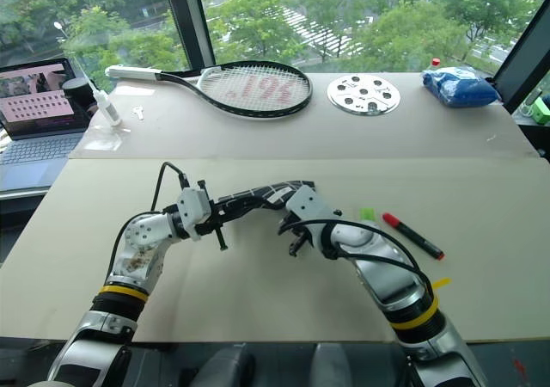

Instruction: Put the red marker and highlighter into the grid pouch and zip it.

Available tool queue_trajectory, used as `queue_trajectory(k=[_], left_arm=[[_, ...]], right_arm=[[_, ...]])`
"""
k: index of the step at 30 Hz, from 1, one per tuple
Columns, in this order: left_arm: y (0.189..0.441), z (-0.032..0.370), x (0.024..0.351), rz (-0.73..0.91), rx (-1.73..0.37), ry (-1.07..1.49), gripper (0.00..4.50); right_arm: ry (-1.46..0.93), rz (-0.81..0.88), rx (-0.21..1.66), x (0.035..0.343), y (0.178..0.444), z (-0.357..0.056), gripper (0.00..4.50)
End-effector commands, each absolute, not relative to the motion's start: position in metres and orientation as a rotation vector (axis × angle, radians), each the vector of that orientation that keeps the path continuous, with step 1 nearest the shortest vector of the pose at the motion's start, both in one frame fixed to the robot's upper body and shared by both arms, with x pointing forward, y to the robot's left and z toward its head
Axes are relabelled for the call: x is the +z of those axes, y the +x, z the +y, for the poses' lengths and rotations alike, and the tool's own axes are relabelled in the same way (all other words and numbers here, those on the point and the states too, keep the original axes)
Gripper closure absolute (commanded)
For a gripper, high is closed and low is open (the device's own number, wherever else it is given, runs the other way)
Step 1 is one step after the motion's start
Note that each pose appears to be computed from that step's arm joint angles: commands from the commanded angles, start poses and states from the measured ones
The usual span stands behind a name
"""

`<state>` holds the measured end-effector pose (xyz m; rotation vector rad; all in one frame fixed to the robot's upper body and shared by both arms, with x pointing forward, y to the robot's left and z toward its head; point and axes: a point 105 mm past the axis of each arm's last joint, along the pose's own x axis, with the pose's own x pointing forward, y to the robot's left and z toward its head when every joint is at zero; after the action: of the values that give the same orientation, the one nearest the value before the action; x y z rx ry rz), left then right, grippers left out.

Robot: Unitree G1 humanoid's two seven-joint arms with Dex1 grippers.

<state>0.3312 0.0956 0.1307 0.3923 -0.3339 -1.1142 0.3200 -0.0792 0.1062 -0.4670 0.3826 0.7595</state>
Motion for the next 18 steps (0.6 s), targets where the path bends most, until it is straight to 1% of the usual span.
queue_trajectory(k=[1,3,5,7,10,12,14,18], left_arm=[[0.331,0.093,0.140,-0.371,-1.115,0.389,4.50],[0.331,0.093,0.140,-0.372,-1.116,0.389,4.50],[0.331,0.092,0.140,-0.372,-1.117,0.389,4.50],[0.330,0.092,0.140,-0.372,-1.116,0.388,4.50],[0.330,0.092,0.139,-0.370,-1.117,0.388,4.50],[0.329,0.092,0.138,-0.369,-1.116,0.388,4.50],[0.330,0.092,0.139,-0.370,-1.114,0.386,4.50],[0.330,0.092,0.139,-0.372,-1.111,0.383,4.50]], right_arm=[[-0.452,0.290,0.632,0.137,0.343,-0.100,4.47],[-0.412,0.263,0.577,0.148,0.352,-0.112,4.47],[-0.396,0.249,0.534,0.155,0.359,-0.125,3.78],[-0.378,0.246,0.496,0.159,0.364,-0.137,3.29],[-0.325,0.237,0.474,0.165,0.368,-0.148,2.17],[-0.277,0.248,0.483,0.166,0.367,-0.151,1.51],[-0.218,0.267,0.538,0.166,0.360,-0.152,0.81],[-0.148,0.257,0.570,0.176,0.352,-0.166,0.81]])
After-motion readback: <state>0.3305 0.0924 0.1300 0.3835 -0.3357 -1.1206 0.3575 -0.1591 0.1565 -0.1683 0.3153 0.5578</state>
